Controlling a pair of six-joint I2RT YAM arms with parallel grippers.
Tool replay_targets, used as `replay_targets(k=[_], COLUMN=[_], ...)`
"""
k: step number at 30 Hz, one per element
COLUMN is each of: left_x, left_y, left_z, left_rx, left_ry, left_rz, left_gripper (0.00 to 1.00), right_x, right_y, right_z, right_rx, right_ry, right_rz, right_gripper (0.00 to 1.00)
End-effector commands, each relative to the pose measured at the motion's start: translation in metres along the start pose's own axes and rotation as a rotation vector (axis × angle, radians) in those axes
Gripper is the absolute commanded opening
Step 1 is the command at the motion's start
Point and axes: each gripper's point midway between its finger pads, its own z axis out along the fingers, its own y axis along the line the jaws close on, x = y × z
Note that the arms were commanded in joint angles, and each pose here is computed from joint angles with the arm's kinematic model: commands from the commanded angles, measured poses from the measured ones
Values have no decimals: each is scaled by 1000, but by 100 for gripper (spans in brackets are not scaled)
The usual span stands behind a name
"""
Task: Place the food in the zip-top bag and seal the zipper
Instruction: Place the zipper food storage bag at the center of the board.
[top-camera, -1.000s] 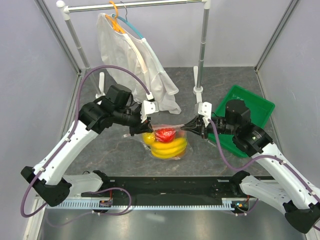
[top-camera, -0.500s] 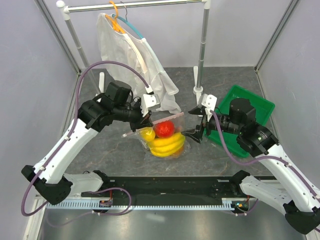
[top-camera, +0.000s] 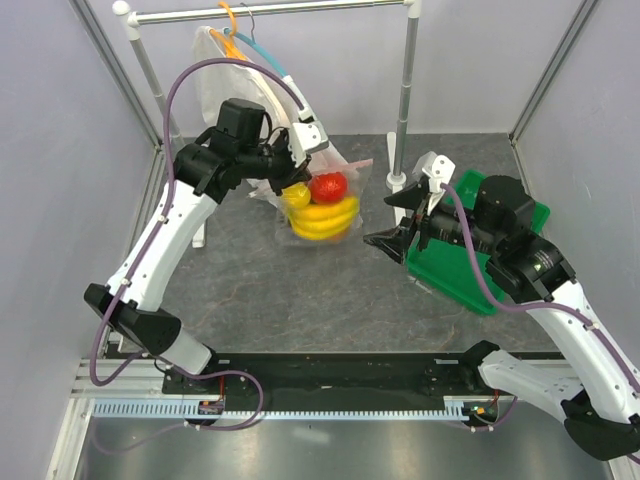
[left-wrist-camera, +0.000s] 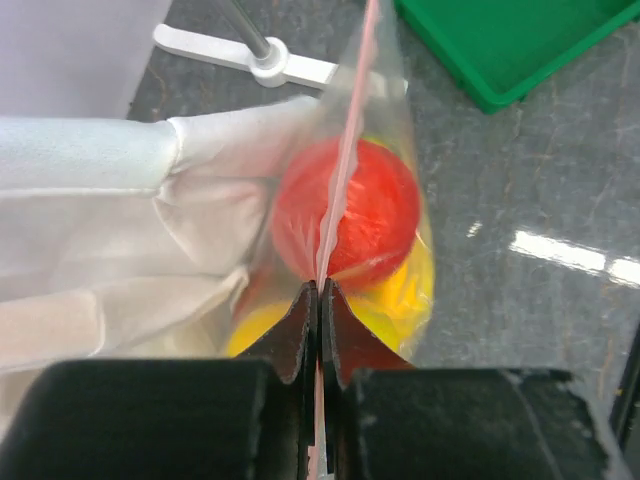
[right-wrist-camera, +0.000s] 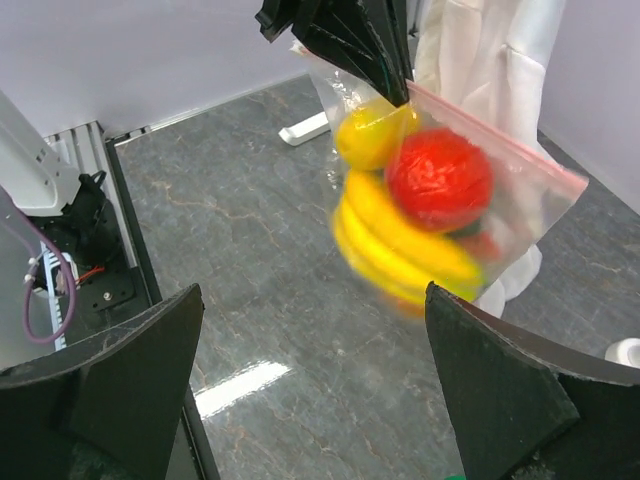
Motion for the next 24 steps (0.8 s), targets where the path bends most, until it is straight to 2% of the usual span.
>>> replay_targets(k=[1,2,4,5,7,8,11,16,20,23,24], left_x=[-22,-20,19,51,73,102,131,148,155,158,159], left_y=[7,-4,-33,-53,-78,-95,-131,-172,-188,-198,-198], left_z=[-11,-16,-1,12,14,24,33,44,52,55,54], left_rx=[-25,-4,95,160,211,250,302,378,417,447,445], left_ry=[-83,-94,-36,18,45,88,130,157,167,182,185], left_rz=[148,157,119,75,59,25,-45,-172,-263,-265,-268], left_gripper=[2,2,2,2,2,2,2,2,2,2,8], right_x=[-17,-16,-10,-10,-2,-3,1,0,11,22,25], right_y=[-9,-8,-8,-8,-6,-5,-5,-6,-8,-18,-19], right_z=[-7,-8,-9,-12,-12,-15,-16,-16,-16,-19,-21], right_rx=[49,49,53,58,54,57,62,72,84,147,161], right_ry=[-33,-30,-18,-24,-11,-16,-12,-8,20,41,43], right_rz=[10,9,16,15,25,25,38,44,61,71,71], right_gripper=[98,98,98,98,98,98,98,98,98,98,98])
